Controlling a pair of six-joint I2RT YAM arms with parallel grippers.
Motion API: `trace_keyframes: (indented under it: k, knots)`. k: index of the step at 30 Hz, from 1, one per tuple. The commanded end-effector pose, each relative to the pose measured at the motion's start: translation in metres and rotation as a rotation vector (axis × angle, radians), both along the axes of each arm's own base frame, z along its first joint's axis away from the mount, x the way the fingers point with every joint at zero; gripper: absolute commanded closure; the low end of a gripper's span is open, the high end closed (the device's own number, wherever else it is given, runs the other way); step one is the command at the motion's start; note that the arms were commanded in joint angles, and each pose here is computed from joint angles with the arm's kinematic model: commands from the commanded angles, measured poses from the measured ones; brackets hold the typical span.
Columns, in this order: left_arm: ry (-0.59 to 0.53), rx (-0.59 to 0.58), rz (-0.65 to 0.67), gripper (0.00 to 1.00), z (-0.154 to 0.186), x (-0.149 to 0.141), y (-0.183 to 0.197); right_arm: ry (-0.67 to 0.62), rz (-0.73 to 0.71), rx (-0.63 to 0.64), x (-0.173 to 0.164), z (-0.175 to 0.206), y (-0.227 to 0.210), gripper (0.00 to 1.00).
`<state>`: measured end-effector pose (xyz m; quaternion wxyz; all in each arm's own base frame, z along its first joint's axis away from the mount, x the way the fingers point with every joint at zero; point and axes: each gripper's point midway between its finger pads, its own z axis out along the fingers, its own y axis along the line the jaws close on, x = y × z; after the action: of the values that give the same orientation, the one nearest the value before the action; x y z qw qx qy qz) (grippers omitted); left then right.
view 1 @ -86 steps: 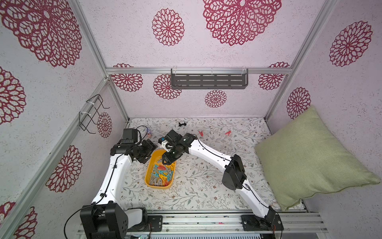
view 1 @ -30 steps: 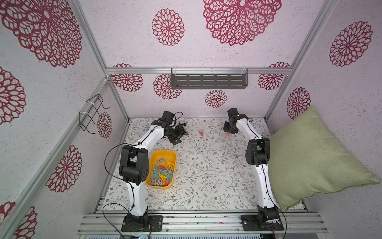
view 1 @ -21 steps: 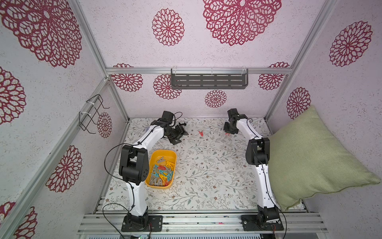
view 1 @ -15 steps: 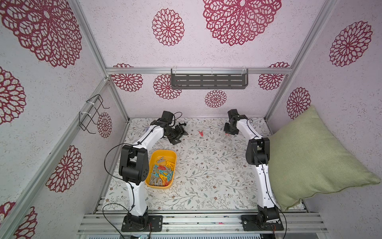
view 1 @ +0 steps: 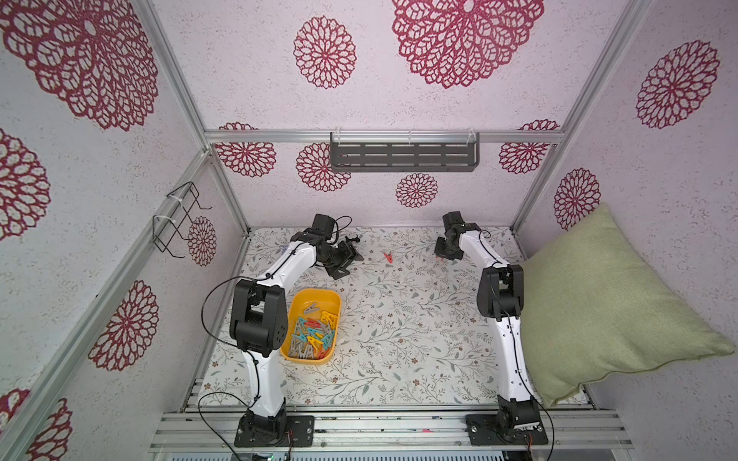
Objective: Put the clothespins into the storage box
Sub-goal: Pick up the clothespin from the center of the board.
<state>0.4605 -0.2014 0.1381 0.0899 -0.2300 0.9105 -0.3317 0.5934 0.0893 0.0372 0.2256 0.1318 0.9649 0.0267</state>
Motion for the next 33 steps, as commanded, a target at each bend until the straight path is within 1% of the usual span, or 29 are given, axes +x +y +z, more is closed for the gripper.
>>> trace_keyframes:
  k: [1, 6, 13, 19, 26, 27, 30, 33]
  knots:
    - [0.011, 0.008, 0.012, 0.27, -0.005, 0.001, 0.004, 0.080, -0.003, -0.027, -0.018, -0.020, -0.009, 0.79]
    - [0.012, 0.011, 0.016, 0.27, -0.005, -0.002, 0.004, 0.089, 0.002, -0.028, -0.023, -0.023, -0.009, 0.75]
    - [0.008, 0.012, 0.025, 0.26, -0.004, -0.005, 0.003, 0.086, 0.007, -0.027, -0.029, -0.023, -0.010, 0.76]
    - [0.007, 0.011, 0.021, 0.26, -0.002, -0.006, 0.000, 0.082, 0.004, -0.035, -0.023, -0.024, -0.010, 0.79]
    - [0.018, 0.032, 0.017, 0.26, -0.004, -0.011, 0.001, 0.073, -0.002, -0.038, -0.015, -0.025, -0.015, 0.86]
    - [-0.009, 0.026, 0.019, 0.26, 0.010, -0.012, 0.002, 0.072, 0.001, -0.038, -0.015, -0.024, -0.014, 0.88]
    - [-0.022, 0.028, 0.022, 0.26, 0.017, -0.014, 0.003, 0.058, 0.016, -0.045, -0.015, -0.016, -0.012, 0.92]
    - [-0.034, 0.035, 0.024, 0.26, 0.024, -0.016, 0.006, 0.027, 0.048, -0.061, -0.014, 0.003, -0.005, 0.96]
